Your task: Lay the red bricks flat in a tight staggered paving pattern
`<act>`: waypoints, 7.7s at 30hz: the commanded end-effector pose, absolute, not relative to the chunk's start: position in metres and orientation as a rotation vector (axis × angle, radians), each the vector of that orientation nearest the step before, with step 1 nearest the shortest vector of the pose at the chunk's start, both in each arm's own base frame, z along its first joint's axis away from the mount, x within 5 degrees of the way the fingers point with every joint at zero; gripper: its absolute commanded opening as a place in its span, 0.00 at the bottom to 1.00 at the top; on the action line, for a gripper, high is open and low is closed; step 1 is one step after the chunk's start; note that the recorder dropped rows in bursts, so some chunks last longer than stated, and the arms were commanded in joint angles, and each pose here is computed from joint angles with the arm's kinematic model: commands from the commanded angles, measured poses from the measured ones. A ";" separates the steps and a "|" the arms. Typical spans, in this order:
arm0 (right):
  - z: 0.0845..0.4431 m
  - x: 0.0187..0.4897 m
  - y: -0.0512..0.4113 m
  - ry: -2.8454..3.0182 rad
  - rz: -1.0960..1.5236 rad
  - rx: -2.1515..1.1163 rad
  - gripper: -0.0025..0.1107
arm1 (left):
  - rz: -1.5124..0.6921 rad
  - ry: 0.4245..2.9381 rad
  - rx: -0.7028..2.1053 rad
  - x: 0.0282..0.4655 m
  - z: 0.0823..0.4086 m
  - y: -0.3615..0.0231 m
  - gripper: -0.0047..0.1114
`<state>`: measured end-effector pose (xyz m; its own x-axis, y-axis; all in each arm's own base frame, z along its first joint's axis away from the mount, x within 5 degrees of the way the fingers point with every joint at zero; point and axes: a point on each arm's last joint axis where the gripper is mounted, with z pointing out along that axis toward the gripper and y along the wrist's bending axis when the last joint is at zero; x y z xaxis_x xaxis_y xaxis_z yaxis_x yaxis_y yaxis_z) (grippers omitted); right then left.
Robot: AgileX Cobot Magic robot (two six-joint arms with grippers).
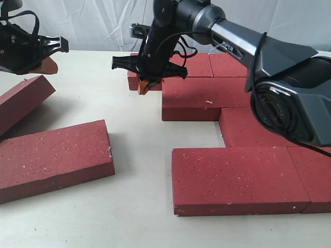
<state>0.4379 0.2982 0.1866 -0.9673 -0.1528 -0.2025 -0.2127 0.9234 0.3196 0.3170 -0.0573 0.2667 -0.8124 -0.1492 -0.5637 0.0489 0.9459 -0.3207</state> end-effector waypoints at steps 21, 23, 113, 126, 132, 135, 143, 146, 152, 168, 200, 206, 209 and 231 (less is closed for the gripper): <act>0.176 0.414 0.283 2.917 0.388 -0.383 0.01 | -0.439 2.473 -0.080 0.316 0.269 -0.057 0.04; 0.174 0.421 0.285 2.897 0.374 -0.376 0.01 | -0.438 2.471 -0.080 0.316 0.269 -0.057 0.04; 0.286 0.299 0.159 2.728 0.426 -0.468 0.01 | 0.076 2.843 0.499 0.254 0.215 -0.091 0.04; 0.270 0.298 0.156 2.726 0.420 -0.462 0.01 | 0.083 2.880 0.527 0.263 0.181 -0.090 0.04; 0.270 0.298 0.156 2.724 0.428 -0.458 0.01 | 0.049 2.898 0.545 0.268 0.166 -0.095 0.04; 0.271 0.298 0.156 2.723 0.430 -0.456 0.01 | 0.029 2.876 0.566 0.271 0.163 -0.097 0.04; 0.271 0.299 0.156 2.711 0.431 -0.452 0.01 | -0.118 2.732 0.671 0.279 0.166 -0.109 0.04; 0.271 0.299 0.156 2.708 0.431 -0.453 0.01 | -0.143 2.688 0.722 0.281 0.168 -0.113 0.04; 0.271 0.299 0.156 2.708 0.431 -0.453 0.01 | -0.147 2.570 0.857 0.285 0.171 -0.120 0.04; 0.271 0.299 0.156 2.706 0.421 -0.461 0.01 | -0.168 2.465 0.895 0.288 0.198 -0.143 0.04; 0.271 0.300 0.156 2.702 0.421 -0.460 0.01 | -0.209 2.526 1.192 0.311 0.152 -0.161 0.04; 0.271 0.300 0.156 2.698 0.421 -0.458 0.01 | -0.298 2.406 1.310 0.310 0.155 -0.169 0.04; 0.271 0.300 0.156 2.698 0.421 -0.458 0.01 | -0.300 2.376 1.355 0.310 0.155 -0.170 0.04; 0.271 0.301 0.156 2.684 0.416 -0.480 0.01 | -0.281 2.125 1.438 0.305 0.203 -0.172 0.04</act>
<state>0.3009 0.1588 0.2695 -0.8783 -0.2610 -0.4007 -0.3724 0.8990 0.2305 0.3100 -0.1711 0.1816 -0.2981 0.8064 -0.5108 0.9084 0.4039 0.1076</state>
